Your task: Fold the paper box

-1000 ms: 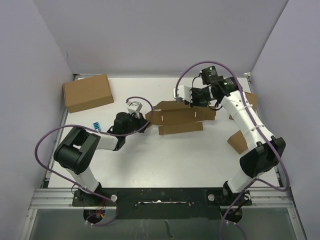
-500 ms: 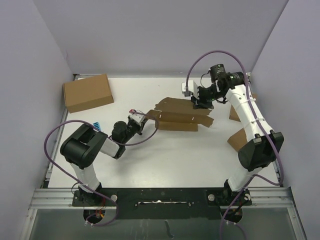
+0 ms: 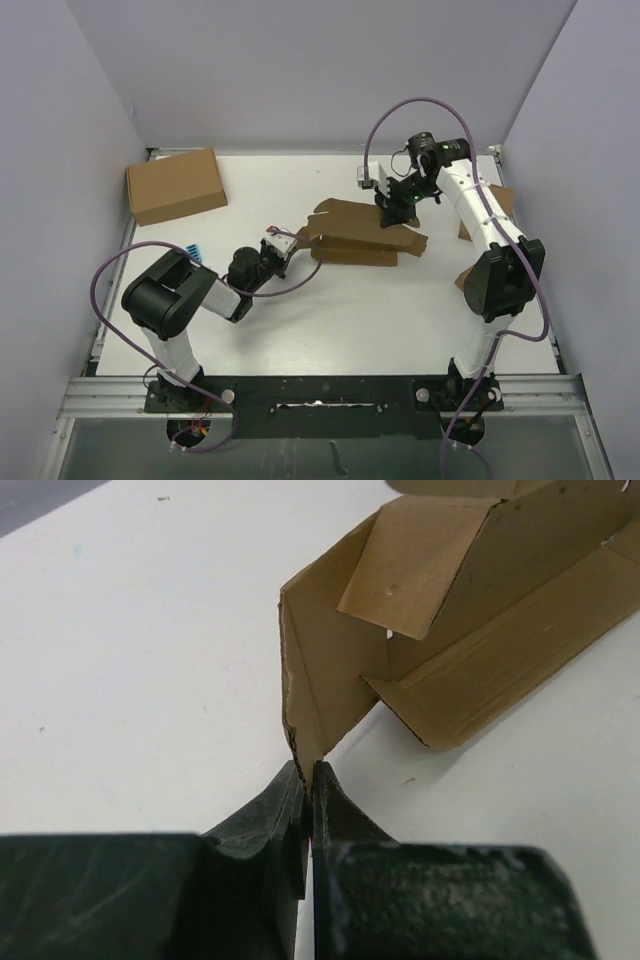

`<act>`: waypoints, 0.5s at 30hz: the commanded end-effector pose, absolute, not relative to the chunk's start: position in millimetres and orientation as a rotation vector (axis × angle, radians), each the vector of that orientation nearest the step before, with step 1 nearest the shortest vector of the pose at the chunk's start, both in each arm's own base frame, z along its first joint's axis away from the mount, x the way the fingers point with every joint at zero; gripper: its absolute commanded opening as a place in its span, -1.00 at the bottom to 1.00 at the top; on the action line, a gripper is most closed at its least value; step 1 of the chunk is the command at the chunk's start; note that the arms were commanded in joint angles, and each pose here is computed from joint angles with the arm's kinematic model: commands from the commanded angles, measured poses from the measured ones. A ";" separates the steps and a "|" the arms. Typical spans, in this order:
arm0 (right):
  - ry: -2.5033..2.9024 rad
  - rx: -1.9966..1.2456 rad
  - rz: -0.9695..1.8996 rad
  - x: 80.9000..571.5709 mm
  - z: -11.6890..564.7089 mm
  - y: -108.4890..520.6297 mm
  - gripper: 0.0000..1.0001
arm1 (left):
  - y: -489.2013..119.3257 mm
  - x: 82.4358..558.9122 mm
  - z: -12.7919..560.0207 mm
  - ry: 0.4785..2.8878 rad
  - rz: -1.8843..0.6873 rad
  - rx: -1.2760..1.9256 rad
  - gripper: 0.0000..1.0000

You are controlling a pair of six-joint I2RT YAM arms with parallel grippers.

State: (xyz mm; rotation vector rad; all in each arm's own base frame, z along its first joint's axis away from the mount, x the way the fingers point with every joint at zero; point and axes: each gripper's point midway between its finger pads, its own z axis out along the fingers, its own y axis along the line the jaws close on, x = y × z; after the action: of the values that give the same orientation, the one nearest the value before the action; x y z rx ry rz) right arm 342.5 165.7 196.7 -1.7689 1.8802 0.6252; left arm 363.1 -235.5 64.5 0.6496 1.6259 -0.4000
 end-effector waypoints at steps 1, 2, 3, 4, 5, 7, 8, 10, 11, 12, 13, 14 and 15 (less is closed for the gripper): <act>1.885 -1.738 0.704 346.8 203.7 176.7 -1.00 | -235.9 356.1 74.9 1.625 -0.408 0.660 -1.00; 1.892 -1.738 0.715 346.9 203.5 177.3 -1.00 | -236.3 354.6 73.4 1.633 -0.415 0.665 -1.00; 1.896 -1.740 0.728 346.8 203.4 178.0 -1.00 | -237.2 352.7 72.2 1.638 -0.425 0.668 -1.00; 1.900 -1.741 0.736 347.3 203.1 178.6 -1.00 | -237.4 351.8 71.7 1.642 -0.432 0.666 -1.00; 1.904 -1.744 0.741 347.2 204.0 178.7 -1.00 | -238.1 350.2 70.9 1.646 -0.443 0.665 -1.00; 1.915 -1.747 0.747 347.5 203.2 178.1 -1.00 | -239.0 347.3 72.3 1.653 -0.467 0.654 -1.00; 1.920 -1.748 0.746 347.8 202.6 177.6 -1.00 | -240.5 345.0 74.0 1.654 -0.488 0.652 -1.00; 1.927 -1.750 0.744 348.2 201.3 176.9 -1.00 | -243.6 340.7 78.5 1.657 -0.526 0.647 -0.87; 1.929 -1.750 0.743 348.3 201.0 176.6 -1.00 | -244.9 338.0 78.4 1.665 -0.546 0.648 -0.81; 1.930 -1.752 0.742 348.3 200.8 176.5 -1.00 | -246.2 335.7 79.6 1.670 -0.563 0.649 -0.74; 1.932 -1.753 0.742 348.0 200.2 176.1 -1.00 | -247.4 332.7 81.5 1.674 -0.583 0.650 -0.68; 1.934 -1.755 0.742 347.9 199.4 175.9 -1.00 | -248.2 329.7 82.5 1.678 -0.604 0.649 -0.60; 1.936 -1.757 0.742 347.3 198.9 175.4 -1.00 | -247.6 326.0 82.2 1.688 -0.624 0.645 -0.52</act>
State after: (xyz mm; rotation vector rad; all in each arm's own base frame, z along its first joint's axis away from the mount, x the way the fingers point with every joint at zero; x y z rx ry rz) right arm 350.8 169.8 188.4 -1.7700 1.9580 0.7104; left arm 338.6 -239.0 60.5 0.6509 1.7172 -0.5106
